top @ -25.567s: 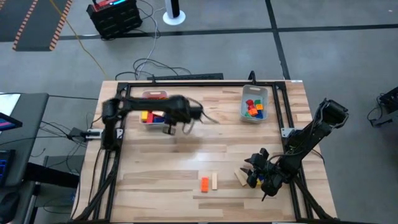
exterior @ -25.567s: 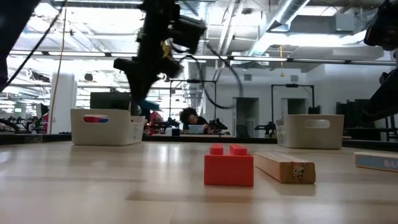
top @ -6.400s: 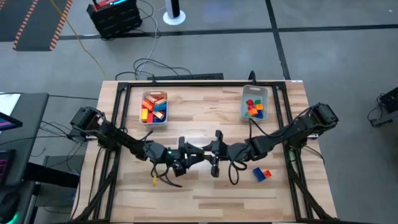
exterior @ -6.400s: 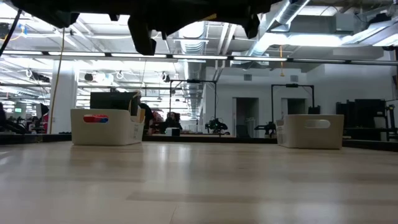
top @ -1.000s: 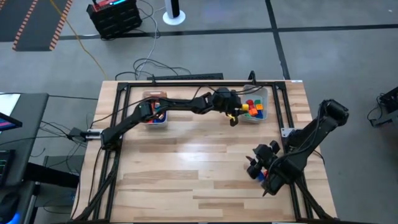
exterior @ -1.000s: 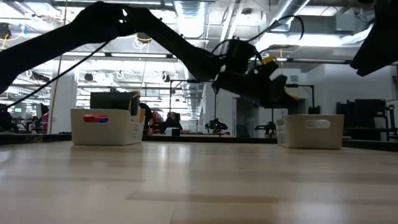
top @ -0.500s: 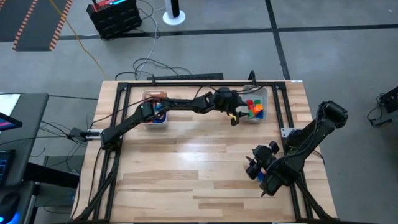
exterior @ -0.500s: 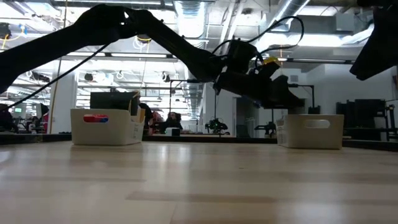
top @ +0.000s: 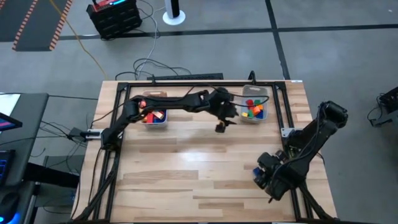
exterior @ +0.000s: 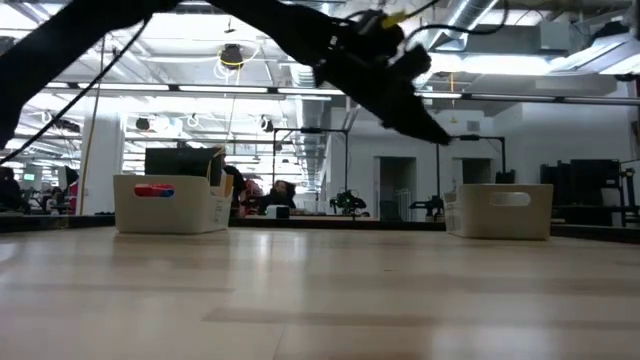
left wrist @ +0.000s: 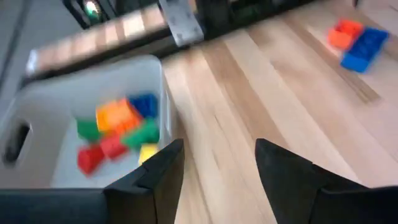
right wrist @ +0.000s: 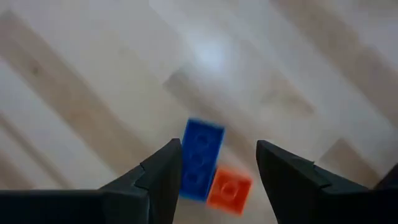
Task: Sort blocks by size
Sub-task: Put the large blue game piece into the white bin
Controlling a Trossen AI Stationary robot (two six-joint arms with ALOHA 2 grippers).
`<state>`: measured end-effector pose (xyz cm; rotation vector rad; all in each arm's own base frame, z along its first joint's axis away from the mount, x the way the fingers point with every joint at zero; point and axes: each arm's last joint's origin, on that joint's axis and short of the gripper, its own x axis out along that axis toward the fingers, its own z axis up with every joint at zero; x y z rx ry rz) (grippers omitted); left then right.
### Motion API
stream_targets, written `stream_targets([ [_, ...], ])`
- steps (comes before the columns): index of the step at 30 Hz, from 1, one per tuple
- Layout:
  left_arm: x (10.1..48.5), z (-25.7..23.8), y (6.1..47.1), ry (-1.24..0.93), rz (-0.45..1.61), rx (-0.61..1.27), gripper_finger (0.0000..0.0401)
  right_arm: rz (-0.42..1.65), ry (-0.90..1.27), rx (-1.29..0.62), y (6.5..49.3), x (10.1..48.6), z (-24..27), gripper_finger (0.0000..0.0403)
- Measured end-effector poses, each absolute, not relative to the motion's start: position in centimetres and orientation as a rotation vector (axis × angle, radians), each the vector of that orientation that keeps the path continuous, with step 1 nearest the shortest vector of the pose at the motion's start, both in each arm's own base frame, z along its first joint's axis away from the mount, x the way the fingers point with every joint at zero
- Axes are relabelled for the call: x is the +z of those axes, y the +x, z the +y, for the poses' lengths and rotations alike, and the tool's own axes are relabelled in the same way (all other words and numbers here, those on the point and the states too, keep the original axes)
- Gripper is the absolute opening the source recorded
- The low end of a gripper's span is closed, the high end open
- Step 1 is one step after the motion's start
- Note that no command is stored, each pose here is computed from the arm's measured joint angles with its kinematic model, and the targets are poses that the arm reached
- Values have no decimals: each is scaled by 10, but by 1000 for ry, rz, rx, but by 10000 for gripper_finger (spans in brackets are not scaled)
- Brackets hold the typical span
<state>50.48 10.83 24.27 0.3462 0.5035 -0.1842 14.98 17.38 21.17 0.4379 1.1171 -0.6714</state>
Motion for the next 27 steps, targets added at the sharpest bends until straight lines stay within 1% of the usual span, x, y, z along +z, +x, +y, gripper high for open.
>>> stream_targets([
  [5,247,95,469,310,555,-169,185,1121,508,-656,143,208,186,233],
  [9,238,72,438,338,573,-103,184,1150,481,-713,150,192,191,233],
  [14,247,46,396,341,460,-20,184,1258,425,-745,170,170,188,243],
  [18,245,30,368,275,470,-10,184,1335,427,-749,183,164,180,255],
  [22,253,20,344,188,490,-9,184,1350,421,-737,190,163,175,261],
  [27,251,6,324,122,555,-27,184,1376,440,-723,191,157,170,261],
])
